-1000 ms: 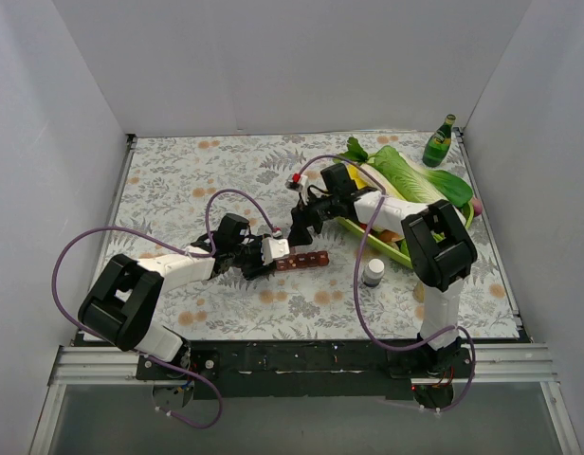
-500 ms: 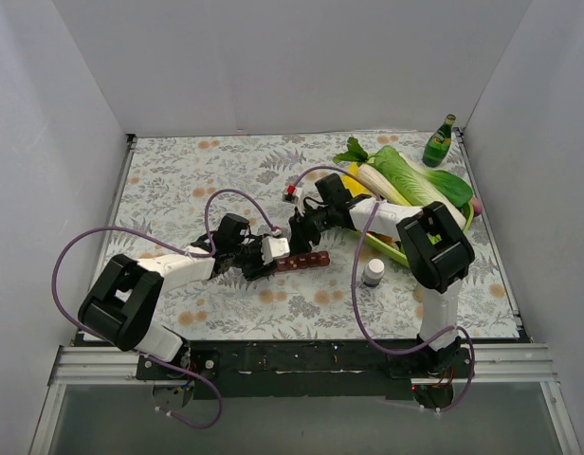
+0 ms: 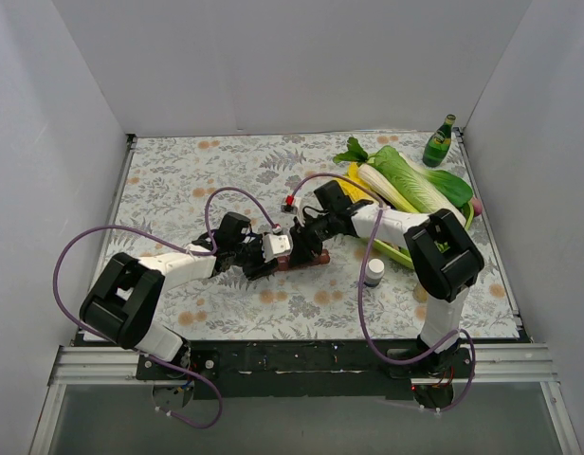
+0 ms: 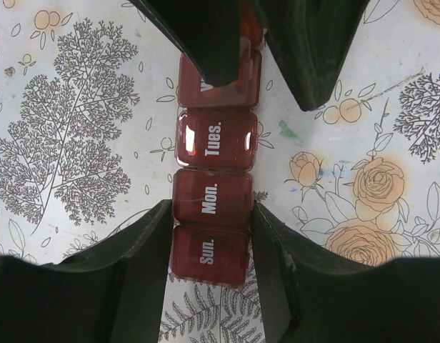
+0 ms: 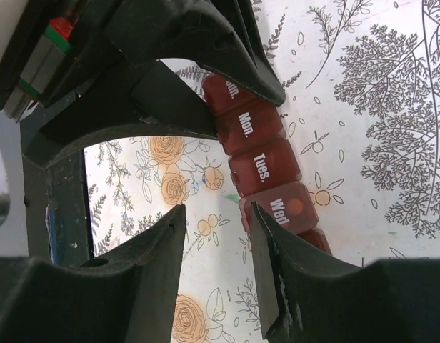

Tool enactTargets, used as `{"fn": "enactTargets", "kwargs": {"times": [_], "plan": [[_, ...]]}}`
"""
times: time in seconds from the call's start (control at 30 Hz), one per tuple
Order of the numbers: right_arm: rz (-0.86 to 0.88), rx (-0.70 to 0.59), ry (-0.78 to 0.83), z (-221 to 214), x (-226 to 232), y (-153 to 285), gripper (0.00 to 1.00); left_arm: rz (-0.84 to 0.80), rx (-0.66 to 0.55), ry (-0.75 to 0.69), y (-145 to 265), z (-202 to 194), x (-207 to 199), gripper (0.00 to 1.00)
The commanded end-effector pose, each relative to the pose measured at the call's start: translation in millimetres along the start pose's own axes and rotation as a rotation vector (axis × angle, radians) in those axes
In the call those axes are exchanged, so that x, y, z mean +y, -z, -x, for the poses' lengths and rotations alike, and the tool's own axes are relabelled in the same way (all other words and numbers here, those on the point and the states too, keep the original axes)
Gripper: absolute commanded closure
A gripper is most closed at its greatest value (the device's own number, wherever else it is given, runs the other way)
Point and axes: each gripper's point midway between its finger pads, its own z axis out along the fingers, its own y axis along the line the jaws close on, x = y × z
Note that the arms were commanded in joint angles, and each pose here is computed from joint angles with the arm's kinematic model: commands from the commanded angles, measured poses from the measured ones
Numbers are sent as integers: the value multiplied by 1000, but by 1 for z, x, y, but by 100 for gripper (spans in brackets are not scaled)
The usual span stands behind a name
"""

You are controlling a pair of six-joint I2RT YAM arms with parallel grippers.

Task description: Sort the pills into containers

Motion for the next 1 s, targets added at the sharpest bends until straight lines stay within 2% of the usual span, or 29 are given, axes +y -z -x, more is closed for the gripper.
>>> {"fn": "enactTargets", "kwargs": {"times": [0.0,0.1,0.23,0.47,0.63,0.8,0.97], "plan": [[-37,52,-64,-19,-9,-7,52,-12,19,25,0,0,-2,76],[-92,103,-108,-33,-28,-13,58,-16,20,32,0,-1,-4,76],[-119,127,-114,-35,-38,-16,73,-22,19,36,0,-2,-6,76],[-29,53,-10,11,-14,0,98,-27,22,39,-2,-4,-7,76],[30,1,55,30,3,8,99,-23,21,39,-1,-2,-5,76],[35,4,12,24,2,5,99,-25,22,42,-1,-3,-6,76],[-55,134,-120,-28,-23,-11,99,-26,27,47,-2,-4,-7,76]]}}
